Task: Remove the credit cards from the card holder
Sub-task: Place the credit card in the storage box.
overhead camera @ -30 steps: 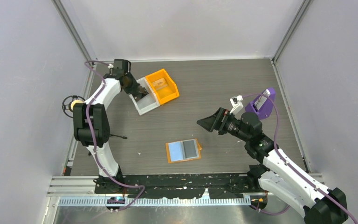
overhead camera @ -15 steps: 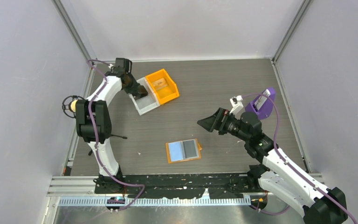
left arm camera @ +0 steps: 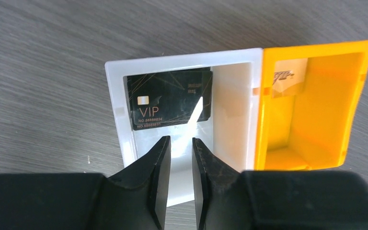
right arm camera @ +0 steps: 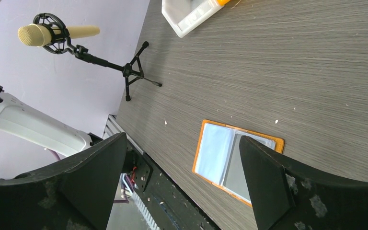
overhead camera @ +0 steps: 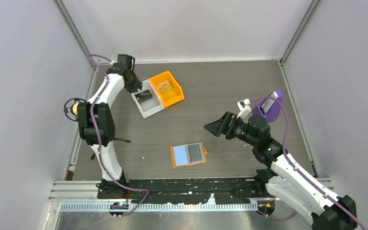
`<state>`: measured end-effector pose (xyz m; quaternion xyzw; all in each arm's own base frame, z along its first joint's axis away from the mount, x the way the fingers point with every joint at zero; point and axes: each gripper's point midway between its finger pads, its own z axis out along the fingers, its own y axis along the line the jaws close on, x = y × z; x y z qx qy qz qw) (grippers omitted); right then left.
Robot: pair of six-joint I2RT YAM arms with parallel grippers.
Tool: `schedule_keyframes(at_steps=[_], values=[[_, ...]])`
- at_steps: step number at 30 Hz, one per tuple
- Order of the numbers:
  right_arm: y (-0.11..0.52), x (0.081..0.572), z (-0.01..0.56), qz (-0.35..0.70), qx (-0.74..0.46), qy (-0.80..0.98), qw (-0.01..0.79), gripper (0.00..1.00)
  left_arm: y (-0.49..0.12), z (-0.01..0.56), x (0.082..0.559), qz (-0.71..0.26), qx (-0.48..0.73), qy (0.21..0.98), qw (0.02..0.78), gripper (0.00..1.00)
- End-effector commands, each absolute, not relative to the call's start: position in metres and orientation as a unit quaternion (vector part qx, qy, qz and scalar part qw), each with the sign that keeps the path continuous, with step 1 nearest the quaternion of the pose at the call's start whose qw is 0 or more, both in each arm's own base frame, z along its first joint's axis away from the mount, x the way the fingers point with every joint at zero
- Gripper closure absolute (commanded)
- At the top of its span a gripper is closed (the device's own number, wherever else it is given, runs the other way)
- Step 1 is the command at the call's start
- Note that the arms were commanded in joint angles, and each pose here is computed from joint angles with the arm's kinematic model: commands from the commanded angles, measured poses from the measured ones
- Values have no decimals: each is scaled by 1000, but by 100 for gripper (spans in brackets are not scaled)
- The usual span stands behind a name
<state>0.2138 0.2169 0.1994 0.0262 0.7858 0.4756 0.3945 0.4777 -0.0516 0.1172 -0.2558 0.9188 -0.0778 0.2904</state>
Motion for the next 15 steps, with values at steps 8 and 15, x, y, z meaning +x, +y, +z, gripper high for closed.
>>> schedule_keyframes(at_steps=[8,15], values=[[218,214,186,458,29,811,364,3,-100,180,443,-133,-156,931,304,72],[217,204,150,442,36,839,316,5,-171,183,362,-198,-53,940,274,71]])
